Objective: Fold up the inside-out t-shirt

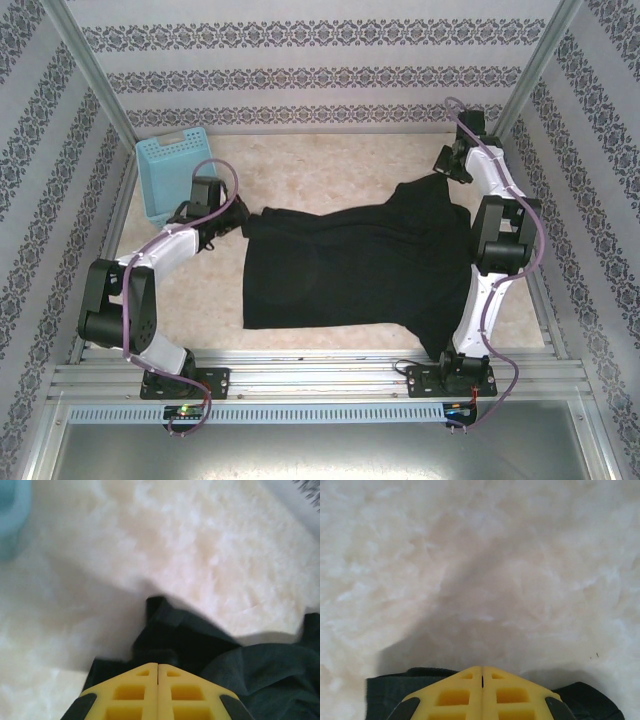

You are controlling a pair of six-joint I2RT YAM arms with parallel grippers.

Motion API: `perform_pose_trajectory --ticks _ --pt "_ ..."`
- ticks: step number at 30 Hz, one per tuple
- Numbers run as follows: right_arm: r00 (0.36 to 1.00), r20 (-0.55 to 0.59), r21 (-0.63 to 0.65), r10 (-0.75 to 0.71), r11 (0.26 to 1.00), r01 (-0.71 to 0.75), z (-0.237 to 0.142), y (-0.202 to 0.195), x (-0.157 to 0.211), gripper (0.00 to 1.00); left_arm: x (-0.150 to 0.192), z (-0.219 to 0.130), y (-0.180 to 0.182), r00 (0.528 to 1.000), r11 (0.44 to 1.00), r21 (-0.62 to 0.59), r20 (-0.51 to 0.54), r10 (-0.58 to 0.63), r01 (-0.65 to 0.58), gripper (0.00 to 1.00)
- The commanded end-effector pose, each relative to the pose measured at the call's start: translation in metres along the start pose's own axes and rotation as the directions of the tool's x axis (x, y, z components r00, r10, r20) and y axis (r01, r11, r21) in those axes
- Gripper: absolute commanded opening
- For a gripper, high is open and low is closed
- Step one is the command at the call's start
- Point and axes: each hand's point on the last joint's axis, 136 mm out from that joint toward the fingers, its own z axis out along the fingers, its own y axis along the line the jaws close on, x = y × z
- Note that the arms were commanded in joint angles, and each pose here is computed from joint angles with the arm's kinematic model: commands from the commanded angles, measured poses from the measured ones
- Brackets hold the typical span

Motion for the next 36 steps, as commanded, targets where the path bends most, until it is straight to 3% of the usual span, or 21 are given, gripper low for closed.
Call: perform_pose_trajectory --ticks 1,9,16,26,36 --pt "0.981 0.193 -0.011 -0.03 0.999 0.033 -0.052 0.012 -0.049 0.0 -0.037 -0.003 -0.009 0.997 0.999 -0.03 0.071 0.039 -0.037 0.0" --pt "0.902 0.429 -0.175 0.046 0.984 0.033 -0.09 0.038 -0.099 0.0 -0.106 0.023 -0.04 0.982 0.997 -0.01 0.172 0.078 -0.077 0.0" --pt "0.823 0.533 -0.354 0.196 0.935 0.006 -0.097 0.043 -0.14 0.0 -0.133 0.055 -0.027 0.974 0.994 -0.07 0.202 0.098 -0.085 0.0" --pt "0.818 0.518 -0.475 0.249 0.879 0.034 -0.08 0.066 -0.18 0.0 -0.137 0.088 0.0 0.964 0.982 -0.155 0.225 0.141 -0.107 0.0" --pt "0.851 0.452 -0.557 0.266 0.83 0.036 -0.088 0.068 -0.161 0.0 -0.141 0.085 -0.021 0.94 0.983 -0.042 0.287 0.186 -0.181 0.0"
